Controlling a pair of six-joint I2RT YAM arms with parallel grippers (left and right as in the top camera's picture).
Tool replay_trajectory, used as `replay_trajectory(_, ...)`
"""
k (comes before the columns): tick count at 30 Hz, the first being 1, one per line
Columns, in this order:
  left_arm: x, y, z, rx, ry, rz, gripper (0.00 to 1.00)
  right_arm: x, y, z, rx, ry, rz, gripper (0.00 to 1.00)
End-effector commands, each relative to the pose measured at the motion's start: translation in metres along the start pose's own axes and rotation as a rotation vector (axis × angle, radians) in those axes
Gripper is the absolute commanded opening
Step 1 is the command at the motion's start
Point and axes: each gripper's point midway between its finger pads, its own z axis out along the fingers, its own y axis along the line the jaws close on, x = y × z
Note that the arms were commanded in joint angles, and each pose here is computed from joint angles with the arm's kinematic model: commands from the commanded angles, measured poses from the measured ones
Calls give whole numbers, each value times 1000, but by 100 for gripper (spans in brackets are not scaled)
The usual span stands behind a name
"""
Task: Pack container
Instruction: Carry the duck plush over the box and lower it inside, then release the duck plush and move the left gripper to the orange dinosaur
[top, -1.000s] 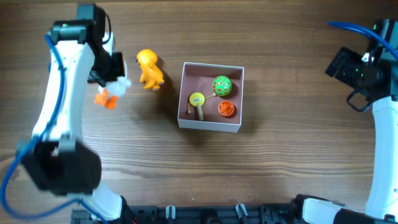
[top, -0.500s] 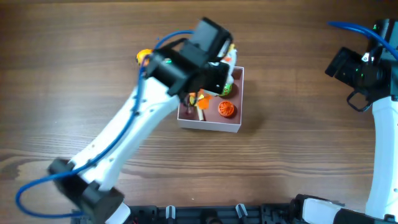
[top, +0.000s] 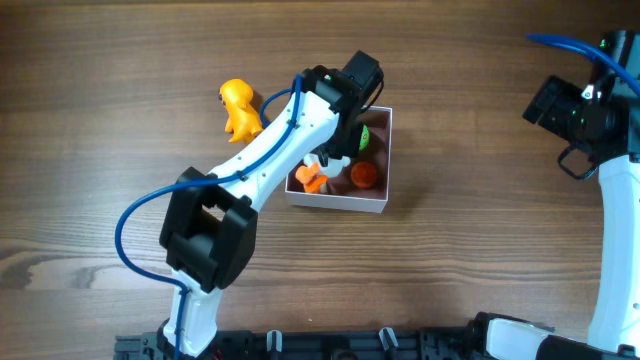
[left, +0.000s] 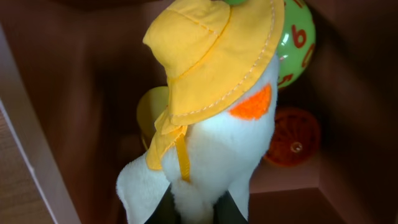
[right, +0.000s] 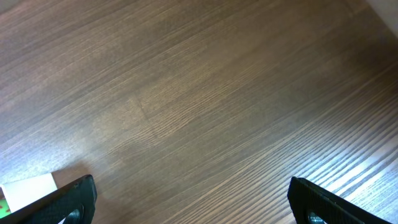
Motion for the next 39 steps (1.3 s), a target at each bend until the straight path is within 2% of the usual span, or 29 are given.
replay_trajectory(1, -2, 7, -7, -13, -16, -96, 4, 1, -1, 4, 10, 7, 12, 100)
replay_trajectory(10, -1, 8, -25, 0, -41, -153, 4, 1, -1, 4, 10, 7, 13, 100)
replay_trajectory(14, 4, 20, -28, -55, -37, -178, 4, 1, -1, 4, 10, 7, 12, 100)
replay_trajectory(25, 13, 26, 6, -88, -30, -219, 4, 1, -1, 4, 10, 7, 12, 100)
replay_trajectory(26, 10, 25, 5, -79, -40, -220, 29, 1, -1, 4, 10, 7, 13, 100)
replay_trajectory(27, 8, 23, 3, -64, -51, -221, 42, 1, -1, 4, 10, 7, 13, 100)
replay_trajectory(31, -3, 15, -25, 0, -111, -229, 56, 1, -1, 4, 10, 7, 13, 100)
replay_trajectory(34, -18, 19, -64, 30, -213, -247, 72, 1, -1, 4, 10, 7, 12, 100)
replay_trajectory(36, -27, 31, -94, 34, -291, -272, 79, 1, -1, 4, 10, 7, 12, 100)
replay_trajectory(39, -31, 73, -137, 15, -389, -333, 82, 1, -1, 4, 10, 7, 12, 100)
